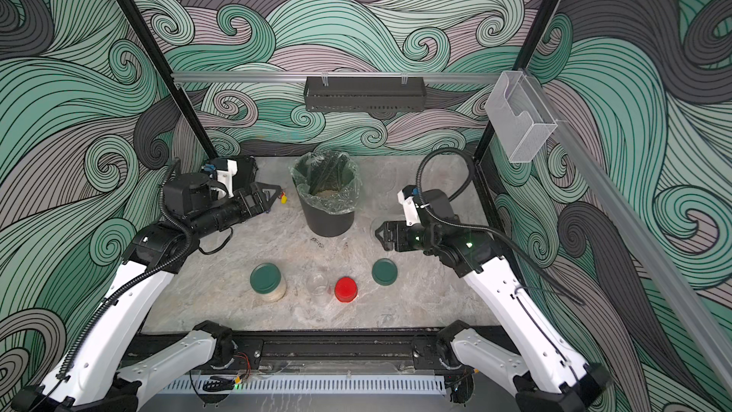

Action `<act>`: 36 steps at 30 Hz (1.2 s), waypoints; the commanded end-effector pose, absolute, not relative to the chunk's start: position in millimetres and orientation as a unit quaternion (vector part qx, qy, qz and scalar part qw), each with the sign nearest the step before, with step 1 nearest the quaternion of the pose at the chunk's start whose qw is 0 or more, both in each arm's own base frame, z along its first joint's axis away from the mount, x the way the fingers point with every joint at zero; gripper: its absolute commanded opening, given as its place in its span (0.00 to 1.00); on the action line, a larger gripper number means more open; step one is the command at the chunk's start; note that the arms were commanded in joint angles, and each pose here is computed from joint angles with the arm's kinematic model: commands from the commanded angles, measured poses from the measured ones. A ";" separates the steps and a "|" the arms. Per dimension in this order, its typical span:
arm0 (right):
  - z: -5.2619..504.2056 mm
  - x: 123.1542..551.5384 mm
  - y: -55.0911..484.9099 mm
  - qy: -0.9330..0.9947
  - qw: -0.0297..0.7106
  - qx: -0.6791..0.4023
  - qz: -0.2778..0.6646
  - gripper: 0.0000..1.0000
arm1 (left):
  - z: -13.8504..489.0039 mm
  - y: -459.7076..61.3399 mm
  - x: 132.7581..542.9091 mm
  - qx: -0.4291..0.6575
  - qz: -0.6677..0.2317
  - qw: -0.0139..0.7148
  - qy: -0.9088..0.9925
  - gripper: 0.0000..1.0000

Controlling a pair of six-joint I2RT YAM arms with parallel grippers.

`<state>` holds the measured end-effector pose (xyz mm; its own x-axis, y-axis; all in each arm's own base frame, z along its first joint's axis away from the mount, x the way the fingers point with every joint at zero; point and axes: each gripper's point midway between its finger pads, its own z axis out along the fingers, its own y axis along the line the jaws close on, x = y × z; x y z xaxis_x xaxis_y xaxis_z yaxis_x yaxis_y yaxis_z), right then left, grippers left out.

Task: Empty expired oatmeal from jars
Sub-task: Move the lid to the center of the board.

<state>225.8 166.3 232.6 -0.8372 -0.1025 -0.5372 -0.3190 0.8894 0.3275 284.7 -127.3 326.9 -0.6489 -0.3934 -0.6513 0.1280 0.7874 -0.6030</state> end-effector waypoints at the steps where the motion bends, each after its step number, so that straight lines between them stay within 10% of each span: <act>1: 210.7 220.5 171.8 0.945 0.234 -0.154 0.170 0.19 | 304.4 -118.4 274.4 -0.068 -0.280 0.395 0.872 0.99; 36: 90.3 270.6 234.4 0.962 0.109 -0.249 0.029 0.30 | 249.0 -97.9 262.2 -0.087 -0.216 0.360 0.903 0.99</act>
<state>262.6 228.6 84.1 -0.8584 -0.4770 -0.1887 -0.4864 0.8737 0.0044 267.7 -105.5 253.4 -0.7232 -0.3235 -0.6102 0.0158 0.8755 -0.4830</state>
